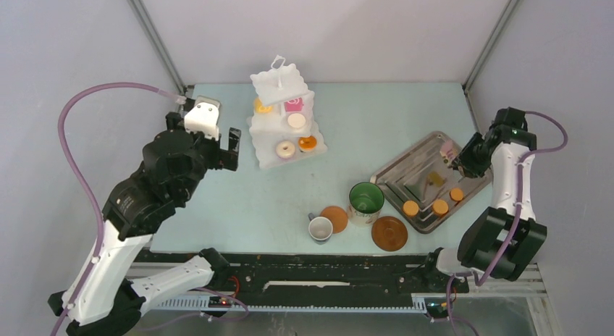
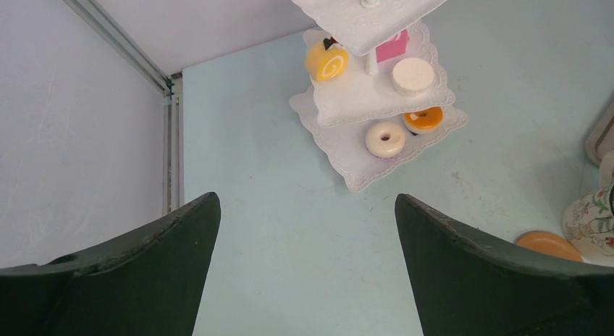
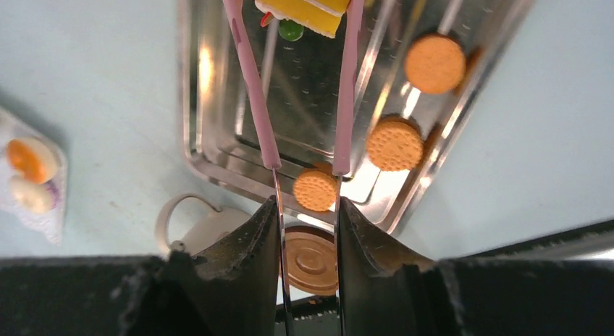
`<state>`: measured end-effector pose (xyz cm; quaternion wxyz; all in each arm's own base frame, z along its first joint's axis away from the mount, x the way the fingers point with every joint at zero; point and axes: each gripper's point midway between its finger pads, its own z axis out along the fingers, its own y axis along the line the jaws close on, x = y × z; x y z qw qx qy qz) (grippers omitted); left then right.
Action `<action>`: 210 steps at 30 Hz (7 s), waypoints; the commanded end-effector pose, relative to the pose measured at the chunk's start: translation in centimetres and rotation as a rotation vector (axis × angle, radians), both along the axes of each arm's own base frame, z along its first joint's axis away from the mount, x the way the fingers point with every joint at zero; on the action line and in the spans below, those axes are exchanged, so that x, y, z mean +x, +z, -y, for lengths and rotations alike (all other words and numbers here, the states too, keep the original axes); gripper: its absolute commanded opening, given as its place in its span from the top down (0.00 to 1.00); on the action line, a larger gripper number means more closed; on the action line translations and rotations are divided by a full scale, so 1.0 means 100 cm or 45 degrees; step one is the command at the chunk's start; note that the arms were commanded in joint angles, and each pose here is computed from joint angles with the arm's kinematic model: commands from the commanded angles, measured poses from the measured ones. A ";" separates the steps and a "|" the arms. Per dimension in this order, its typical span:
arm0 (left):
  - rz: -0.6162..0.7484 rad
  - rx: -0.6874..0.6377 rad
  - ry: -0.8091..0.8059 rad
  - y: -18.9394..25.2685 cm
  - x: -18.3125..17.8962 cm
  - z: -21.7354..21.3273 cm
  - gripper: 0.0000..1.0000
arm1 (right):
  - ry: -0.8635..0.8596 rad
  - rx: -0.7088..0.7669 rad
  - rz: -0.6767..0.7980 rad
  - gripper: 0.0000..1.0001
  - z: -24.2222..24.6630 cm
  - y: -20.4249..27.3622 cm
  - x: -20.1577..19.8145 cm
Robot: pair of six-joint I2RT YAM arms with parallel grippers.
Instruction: Serve the afternoon tea
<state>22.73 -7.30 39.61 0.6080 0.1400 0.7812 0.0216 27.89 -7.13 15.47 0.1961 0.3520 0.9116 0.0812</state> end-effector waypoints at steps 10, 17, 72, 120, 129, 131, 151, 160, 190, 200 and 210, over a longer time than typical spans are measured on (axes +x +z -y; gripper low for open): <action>0.092 -0.146 0.101 0.041 -0.007 -0.015 0.02 | 0.709 0.242 0.719 1.00 -0.174 0.120 0.067; 0.110 -0.185 0.116 0.050 -0.010 -0.019 0.02 | 1.132 0.179 0.680 1.00 -0.284 0.125 0.060; 0.101 -0.195 0.080 0.043 -0.023 -0.024 0.02 | 1.487 -0.058 0.717 0.57 -0.460 0.088 0.105; 0.002 -0.124 0.007 0.006 0.005 0.012 0.02 | 0.658 -0.252 0.298 0.70 -0.129 0.084 -0.082; 0.003 -0.111 0.011 0.003 0.008 0.013 0.02 | 0.232 0.063 -0.214 0.71 -0.109 0.031 -0.136; 0.000 -0.110 0.008 0.001 0.007 0.013 0.02 | 0.216 0.122 -0.269 0.71 -0.113 0.030 -0.141; 0.018 -0.070 0.048 0.001 0.006 0.003 0.02 | 0.185 0.076 -0.401 0.59 -0.113 0.005 -0.112; 0.021 -0.061 0.068 0.000 0.004 -0.002 0.02 | 0.228 -0.052 -0.489 0.57 -0.122 -0.009 -0.110; 0.036 -0.035 0.074 0.005 0.003 -0.007 0.02 | 0.236 -0.207 -0.490 0.90 -0.112 -0.016 -0.103; 0.047 -0.073 0.073 0.015 0.000 -0.008 0.02 | 0.366 -0.148 -0.133 1.00 -0.121 0.009 -0.073; 0.088 -0.150 0.124 0.036 -0.005 -0.016 0.02 | 0.518 0.156 0.564 1.00 -0.197 0.113 0.011</action>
